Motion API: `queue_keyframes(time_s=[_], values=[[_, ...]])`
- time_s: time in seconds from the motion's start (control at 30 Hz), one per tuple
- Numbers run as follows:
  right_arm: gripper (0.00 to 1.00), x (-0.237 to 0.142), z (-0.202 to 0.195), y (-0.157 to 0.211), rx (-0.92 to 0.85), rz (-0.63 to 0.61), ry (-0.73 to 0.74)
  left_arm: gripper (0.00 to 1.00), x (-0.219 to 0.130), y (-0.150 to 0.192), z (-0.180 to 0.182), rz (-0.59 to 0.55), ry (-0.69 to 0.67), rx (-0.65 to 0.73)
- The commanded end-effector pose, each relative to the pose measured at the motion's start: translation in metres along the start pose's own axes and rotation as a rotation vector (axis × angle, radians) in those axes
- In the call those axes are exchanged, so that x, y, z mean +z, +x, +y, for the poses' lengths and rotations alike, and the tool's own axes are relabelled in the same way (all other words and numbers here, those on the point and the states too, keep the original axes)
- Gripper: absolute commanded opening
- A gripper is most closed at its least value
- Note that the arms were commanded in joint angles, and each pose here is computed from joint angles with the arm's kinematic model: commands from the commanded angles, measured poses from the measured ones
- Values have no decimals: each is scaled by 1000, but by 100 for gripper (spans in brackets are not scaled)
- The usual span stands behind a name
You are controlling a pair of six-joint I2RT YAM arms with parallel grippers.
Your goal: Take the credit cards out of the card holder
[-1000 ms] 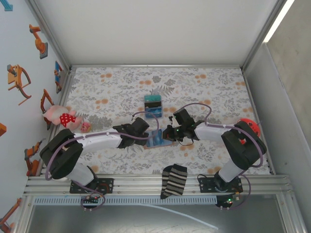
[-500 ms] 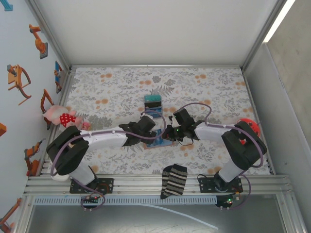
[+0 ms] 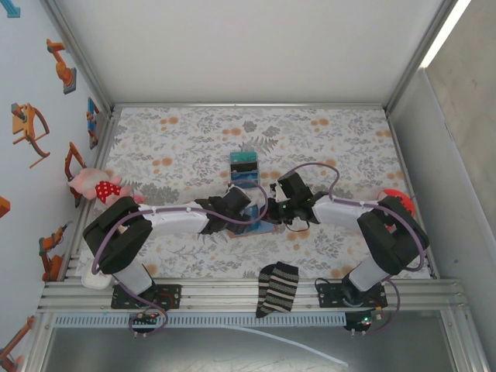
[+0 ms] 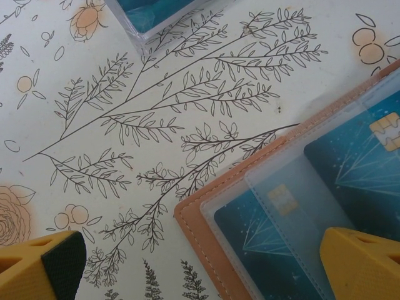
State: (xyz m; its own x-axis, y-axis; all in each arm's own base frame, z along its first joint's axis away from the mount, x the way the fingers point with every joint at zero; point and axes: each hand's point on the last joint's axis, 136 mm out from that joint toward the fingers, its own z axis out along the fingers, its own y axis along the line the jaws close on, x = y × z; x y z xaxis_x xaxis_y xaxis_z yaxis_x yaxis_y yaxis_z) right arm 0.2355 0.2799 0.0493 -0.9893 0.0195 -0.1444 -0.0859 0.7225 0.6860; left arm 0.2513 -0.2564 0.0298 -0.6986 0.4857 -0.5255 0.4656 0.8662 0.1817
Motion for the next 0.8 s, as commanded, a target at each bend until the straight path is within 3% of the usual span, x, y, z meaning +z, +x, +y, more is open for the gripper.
queue_keyframes(time_s=[0.0,0.17,0.3,0.5,0.77], values=[[0,-8,3,-4,-18,-22,-1,97,5,20,3,71,-25,56],[17,-6,15,-5,-21,-30,-75,97,6,20,2,74,-25,46],[20,-1,25,-5,-30,-31,-136,97,7,19,0,71,-17,37],[20,7,23,-2,-43,-23,-114,97,6,19,-2,70,-6,28],[11,13,8,0,-58,-9,-32,97,3,16,-1,60,-7,21]])
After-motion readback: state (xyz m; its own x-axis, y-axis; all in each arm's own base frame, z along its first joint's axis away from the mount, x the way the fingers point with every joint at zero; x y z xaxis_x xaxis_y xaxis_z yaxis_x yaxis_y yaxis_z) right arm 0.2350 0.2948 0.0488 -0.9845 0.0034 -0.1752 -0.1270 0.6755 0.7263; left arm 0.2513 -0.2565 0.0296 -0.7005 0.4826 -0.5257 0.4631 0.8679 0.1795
